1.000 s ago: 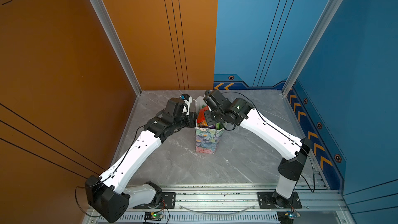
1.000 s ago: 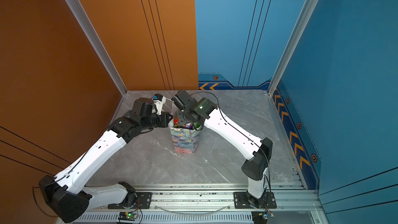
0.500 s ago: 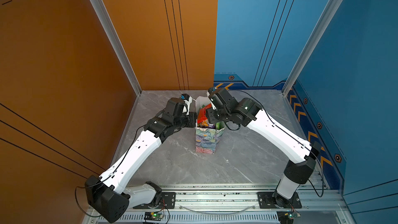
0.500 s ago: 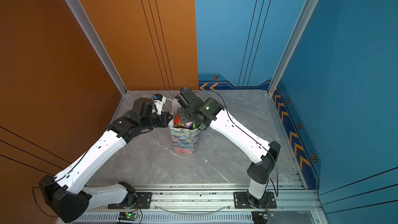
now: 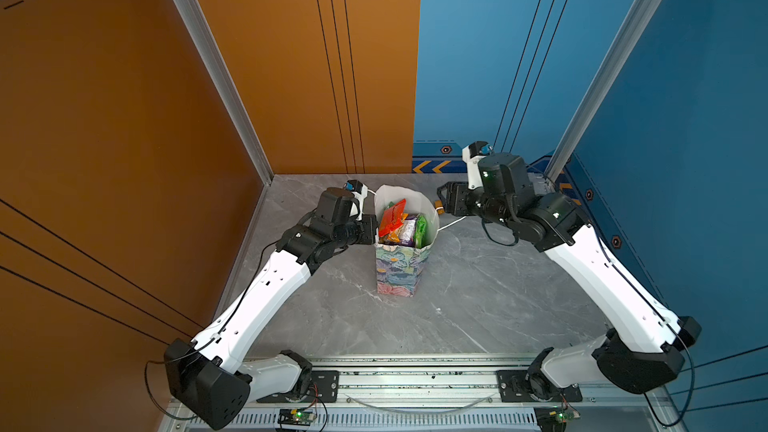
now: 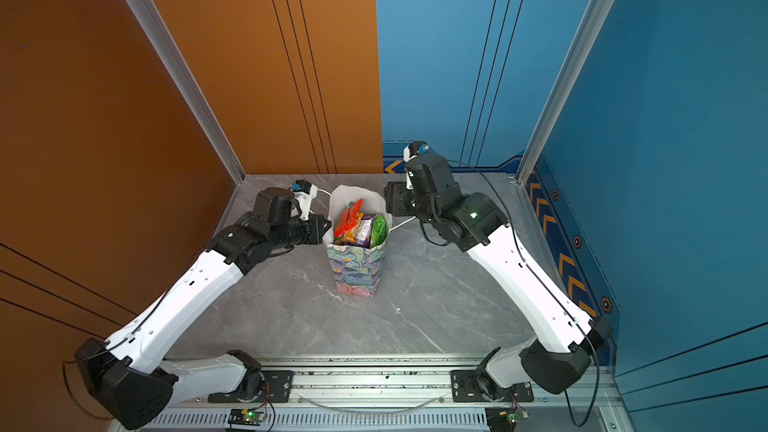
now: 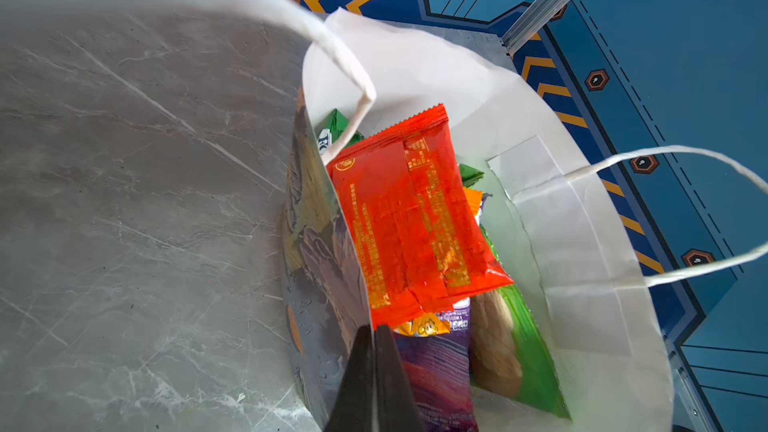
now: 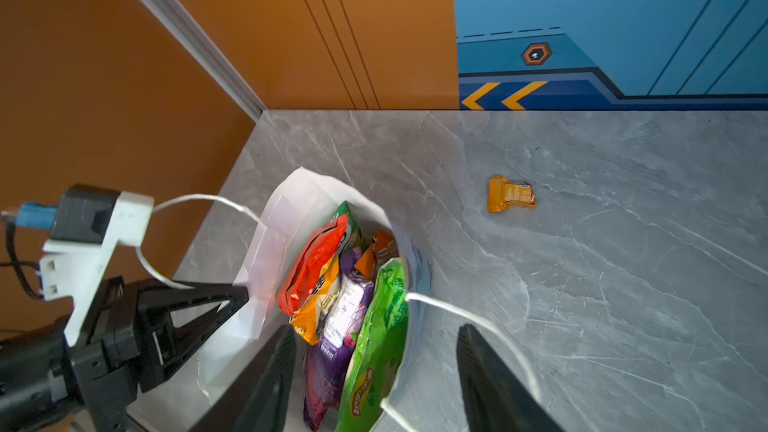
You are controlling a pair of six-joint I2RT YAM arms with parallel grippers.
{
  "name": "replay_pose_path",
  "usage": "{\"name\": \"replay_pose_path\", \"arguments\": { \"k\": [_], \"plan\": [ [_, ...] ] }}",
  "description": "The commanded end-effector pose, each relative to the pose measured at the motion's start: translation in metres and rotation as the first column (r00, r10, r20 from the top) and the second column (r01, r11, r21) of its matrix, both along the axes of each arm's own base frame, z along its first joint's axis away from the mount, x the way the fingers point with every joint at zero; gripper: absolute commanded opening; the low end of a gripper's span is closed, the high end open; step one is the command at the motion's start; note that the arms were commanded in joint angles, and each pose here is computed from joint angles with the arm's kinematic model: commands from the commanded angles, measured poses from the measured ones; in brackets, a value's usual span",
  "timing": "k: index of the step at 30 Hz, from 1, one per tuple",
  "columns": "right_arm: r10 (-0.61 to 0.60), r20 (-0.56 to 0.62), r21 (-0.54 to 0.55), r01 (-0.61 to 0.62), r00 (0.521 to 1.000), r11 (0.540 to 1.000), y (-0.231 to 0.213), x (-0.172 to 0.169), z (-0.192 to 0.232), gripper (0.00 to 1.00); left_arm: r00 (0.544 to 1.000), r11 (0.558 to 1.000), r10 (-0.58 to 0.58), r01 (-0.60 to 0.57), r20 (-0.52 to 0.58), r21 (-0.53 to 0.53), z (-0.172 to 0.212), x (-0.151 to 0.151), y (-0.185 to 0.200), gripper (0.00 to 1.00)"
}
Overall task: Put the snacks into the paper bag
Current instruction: 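Raise the right gripper out of the bag toward the small orange packet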
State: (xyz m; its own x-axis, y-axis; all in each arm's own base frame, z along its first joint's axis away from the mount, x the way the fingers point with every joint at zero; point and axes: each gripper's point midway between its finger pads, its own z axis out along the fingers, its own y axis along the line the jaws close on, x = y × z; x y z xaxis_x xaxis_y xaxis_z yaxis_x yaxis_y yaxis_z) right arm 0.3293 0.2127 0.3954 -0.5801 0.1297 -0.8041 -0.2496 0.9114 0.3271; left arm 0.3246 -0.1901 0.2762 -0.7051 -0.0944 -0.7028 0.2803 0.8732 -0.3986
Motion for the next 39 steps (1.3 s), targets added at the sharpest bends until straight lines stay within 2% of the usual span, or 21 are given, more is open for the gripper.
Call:
{"name": "replay_pose_path", "arguments": {
  "k": [1,5,12,20,27,33,39],
  "plan": [
    [-0.066,0.023,0.079,0.064,0.998,0.995,-0.028,0.004,0.01,0.67,0.998,0.999,0.003,-0.001,0.062,-0.038,0.017,0.009,-0.001,0.0],
    [-0.184,0.013,0.099,0.182,0.983,0.978,-0.074,0.017,0.001,0.69,0.998,0.999,0.002,0.0,0.059,-0.035,0.015,0.009,-0.002,0.0],
    [-0.332,-0.076,0.097,0.338,0.94,0.936,-0.136,0.042,-0.034,0.69,0.998,0.999,0.005,-0.003,0.066,-0.034,0.017,0.009,-0.001,0.0],
    [-0.422,-0.188,0.07,0.441,0.887,0.895,-0.169,0.083,-0.089,0.7,0.997,0.999,0.007,-0.004,0.072,-0.037,0.02,0.008,0.0,0.0],
    [-0.436,-0.278,0.01,0.456,0.856,0.89,-0.169,0.117,-0.144,0.72,0.998,0.999,0.004,-0.001,0.07,-0.045,0.021,0.007,0.0,0.0],
    [-0.41,-0.35,-0.074,0.411,0.843,0.909,-0.152,0.141,-0.188,0.8,0.997,0.999,0.003,0.001,0.073,-0.051,0.023,0.006,-0.001,0.0],
    [-0.368,-0.409,-0.114,0.353,0.835,0.929,-0.13,0.163,-0.225,0.81,0.997,0.999,0.005,-0.001,0.075,-0.046,0.022,0.005,0.0,0.0]
  ]
}}
